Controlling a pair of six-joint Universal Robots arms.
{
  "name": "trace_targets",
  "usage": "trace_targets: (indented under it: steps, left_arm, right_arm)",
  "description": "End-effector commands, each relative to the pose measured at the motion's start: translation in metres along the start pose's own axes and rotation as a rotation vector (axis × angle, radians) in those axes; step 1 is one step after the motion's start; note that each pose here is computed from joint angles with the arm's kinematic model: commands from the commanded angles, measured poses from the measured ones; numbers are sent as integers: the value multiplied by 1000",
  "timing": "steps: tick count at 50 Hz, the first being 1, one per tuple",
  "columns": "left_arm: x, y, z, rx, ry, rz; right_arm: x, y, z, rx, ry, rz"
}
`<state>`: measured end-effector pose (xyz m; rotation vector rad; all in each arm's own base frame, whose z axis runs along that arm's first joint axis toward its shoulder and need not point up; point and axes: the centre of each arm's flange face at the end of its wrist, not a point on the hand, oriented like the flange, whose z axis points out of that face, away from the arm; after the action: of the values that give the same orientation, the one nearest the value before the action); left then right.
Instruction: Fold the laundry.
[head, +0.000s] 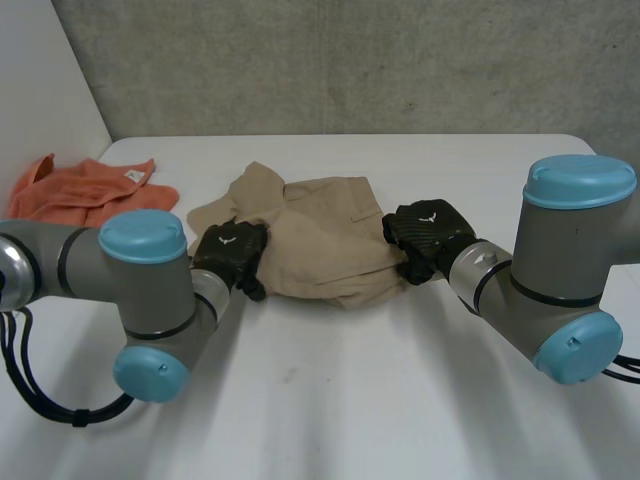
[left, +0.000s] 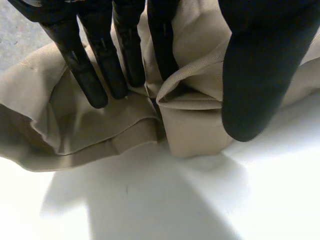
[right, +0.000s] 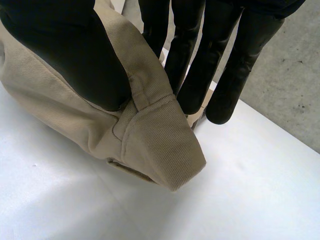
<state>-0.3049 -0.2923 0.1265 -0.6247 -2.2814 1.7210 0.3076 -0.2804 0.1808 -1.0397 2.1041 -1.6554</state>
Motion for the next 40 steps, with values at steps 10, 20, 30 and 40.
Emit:
trace_targets:
  steps: [10, 20, 30, 40]
  left_arm:
    - [0, -24, 6, 136, -18, 13]
    - [-12, -108, -88, 148, -35, 327]
    - [-13, -136, -156, 102, -11, 750]
    - [-6, -108, -146, 18, 85, 797]
  right_arm:
    - [11, -21, -3, 51, 34, -25]
    - [24, -101, -57, 117, 77, -322]
    - [22, -134, -109, 43, 99, -572]
    - [10, -92, -98, -127, 1, -564]
